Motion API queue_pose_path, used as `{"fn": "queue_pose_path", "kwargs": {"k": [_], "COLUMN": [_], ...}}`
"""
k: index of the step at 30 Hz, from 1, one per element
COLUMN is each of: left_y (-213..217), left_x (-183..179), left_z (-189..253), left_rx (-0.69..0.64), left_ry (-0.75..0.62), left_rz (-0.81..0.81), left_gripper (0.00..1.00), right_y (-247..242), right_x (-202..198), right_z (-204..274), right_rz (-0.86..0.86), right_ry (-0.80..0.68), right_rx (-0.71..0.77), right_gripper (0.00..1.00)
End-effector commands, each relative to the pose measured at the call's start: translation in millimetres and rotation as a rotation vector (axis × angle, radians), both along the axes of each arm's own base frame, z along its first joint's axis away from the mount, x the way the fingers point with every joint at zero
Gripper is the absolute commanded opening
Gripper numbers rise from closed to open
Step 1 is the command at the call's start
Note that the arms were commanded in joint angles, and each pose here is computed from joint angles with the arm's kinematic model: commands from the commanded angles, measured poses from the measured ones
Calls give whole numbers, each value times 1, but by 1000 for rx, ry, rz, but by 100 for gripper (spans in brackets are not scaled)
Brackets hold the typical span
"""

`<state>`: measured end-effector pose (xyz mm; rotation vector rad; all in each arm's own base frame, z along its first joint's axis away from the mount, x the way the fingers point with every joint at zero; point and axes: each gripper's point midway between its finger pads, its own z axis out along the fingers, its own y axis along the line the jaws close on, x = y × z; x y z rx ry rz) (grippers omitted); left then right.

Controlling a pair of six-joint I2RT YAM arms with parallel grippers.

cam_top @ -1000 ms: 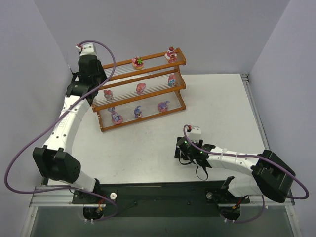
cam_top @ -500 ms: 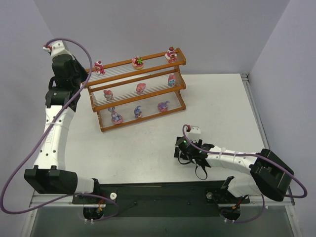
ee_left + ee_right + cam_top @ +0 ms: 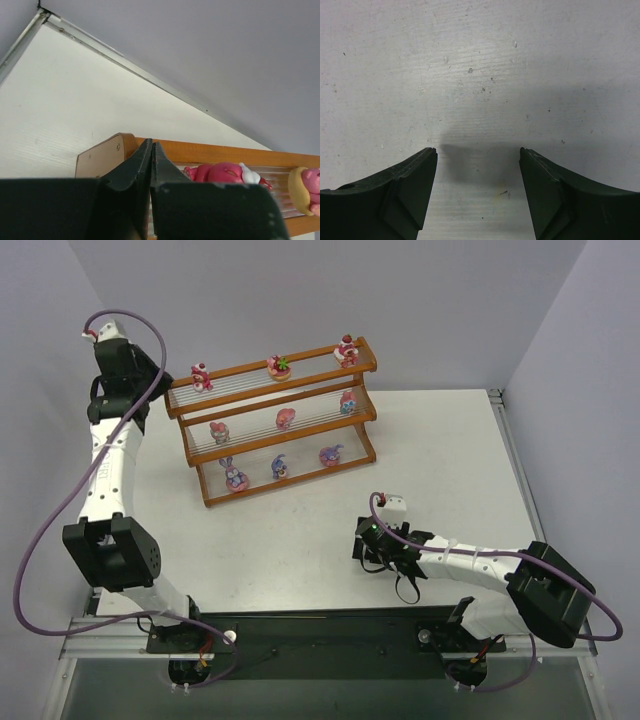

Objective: Place and organize the plastic toys onto the shelf

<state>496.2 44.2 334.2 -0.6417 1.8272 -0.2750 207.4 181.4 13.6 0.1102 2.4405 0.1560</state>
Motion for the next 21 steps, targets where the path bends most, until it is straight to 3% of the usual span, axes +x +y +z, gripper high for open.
{"fn": "queue_pose_path", "kwargs": {"k": [1,13,21], "left_y": [-14,-31,-30], "left_x": [19,31,26], "left_z": [32,28,30], "left_rx": [-65,-111,-100], "left_ry": [-103,-134,-120], "left_rz": [-109,-211,-208], "left_gripper": [8,0,0], "right_y": [3,0,1], "right_x": [9,8,9], "right_z": [15,11,11], "right_rz": [-14,-18,-16], "right_ry": [-42,-33,-34], "right_rx": [3,-16,-17], "right_gripper": [68,67,67]}}
